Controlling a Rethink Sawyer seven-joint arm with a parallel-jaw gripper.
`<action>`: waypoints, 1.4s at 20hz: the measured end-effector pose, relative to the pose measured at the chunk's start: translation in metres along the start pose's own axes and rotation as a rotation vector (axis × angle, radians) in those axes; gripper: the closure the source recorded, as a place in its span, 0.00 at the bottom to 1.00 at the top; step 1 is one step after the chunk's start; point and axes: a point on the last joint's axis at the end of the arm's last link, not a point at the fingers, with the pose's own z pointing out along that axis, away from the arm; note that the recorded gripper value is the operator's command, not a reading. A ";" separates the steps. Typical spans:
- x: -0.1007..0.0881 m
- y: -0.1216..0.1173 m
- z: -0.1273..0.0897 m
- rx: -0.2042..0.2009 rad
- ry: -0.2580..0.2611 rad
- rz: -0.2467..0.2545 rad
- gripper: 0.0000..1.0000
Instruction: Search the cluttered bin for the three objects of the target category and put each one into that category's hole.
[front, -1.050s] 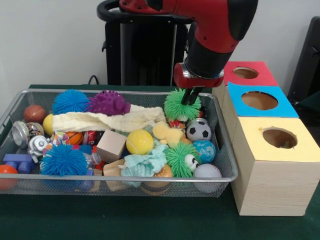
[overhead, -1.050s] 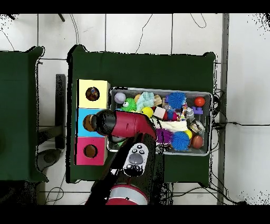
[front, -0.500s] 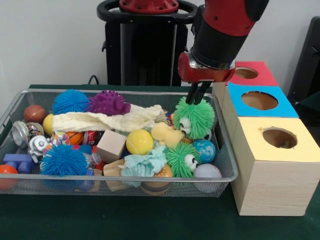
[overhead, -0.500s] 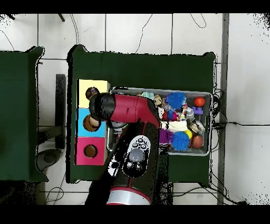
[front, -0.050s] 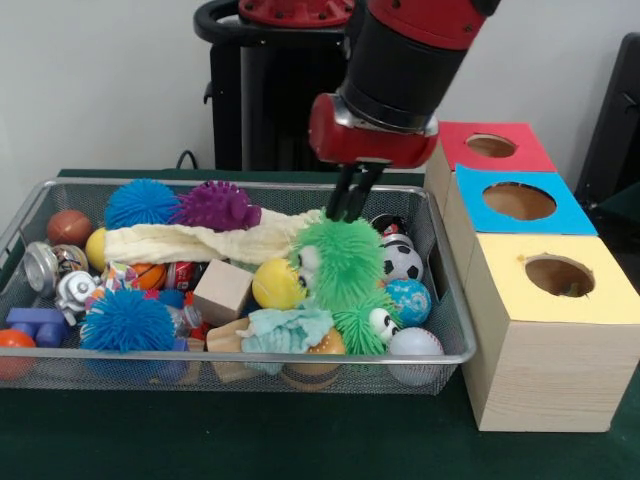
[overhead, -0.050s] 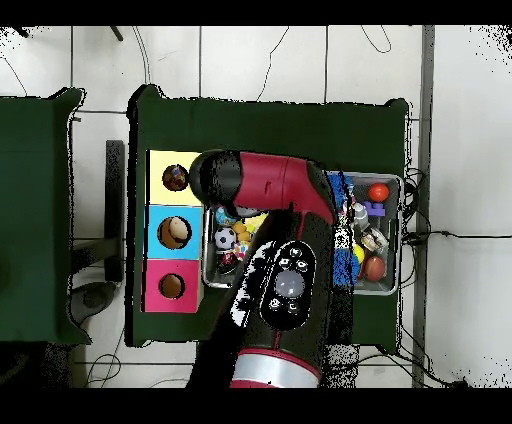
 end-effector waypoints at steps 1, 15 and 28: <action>-0.002 -0.010 -0.001 0.009 -0.007 0.005 1.00; 0.033 -0.134 0.015 0.094 0.016 0.088 1.00; 0.058 -0.104 0.033 0.057 0.079 0.056 1.00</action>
